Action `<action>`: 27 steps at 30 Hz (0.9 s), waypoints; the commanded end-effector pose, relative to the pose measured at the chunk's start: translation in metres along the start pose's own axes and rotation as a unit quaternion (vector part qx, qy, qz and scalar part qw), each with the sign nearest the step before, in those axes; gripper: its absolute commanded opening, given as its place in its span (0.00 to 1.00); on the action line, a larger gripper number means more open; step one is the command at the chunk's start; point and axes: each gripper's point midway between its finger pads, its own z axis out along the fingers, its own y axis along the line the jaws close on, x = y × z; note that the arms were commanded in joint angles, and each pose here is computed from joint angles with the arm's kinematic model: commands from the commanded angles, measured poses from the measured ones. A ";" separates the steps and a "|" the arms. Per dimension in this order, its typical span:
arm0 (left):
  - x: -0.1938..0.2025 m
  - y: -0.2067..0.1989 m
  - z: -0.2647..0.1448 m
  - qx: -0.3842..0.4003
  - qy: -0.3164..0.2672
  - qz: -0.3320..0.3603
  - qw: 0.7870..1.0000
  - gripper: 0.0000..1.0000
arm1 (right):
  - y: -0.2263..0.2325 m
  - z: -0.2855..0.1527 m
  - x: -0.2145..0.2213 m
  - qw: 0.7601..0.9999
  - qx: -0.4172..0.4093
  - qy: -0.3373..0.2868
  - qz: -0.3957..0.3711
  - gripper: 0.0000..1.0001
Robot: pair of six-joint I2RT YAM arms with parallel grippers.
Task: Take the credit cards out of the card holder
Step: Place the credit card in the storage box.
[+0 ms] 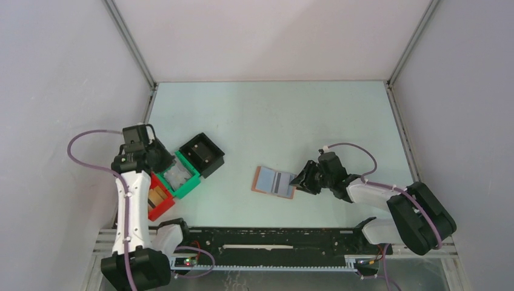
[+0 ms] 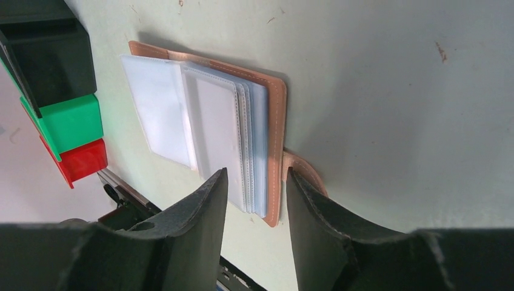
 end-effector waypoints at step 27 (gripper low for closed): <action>0.011 0.072 0.032 -0.159 0.023 -0.032 0.986 0.44 | 0.000 -0.005 -0.013 1.000 -0.002 -0.016 -0.019 0.51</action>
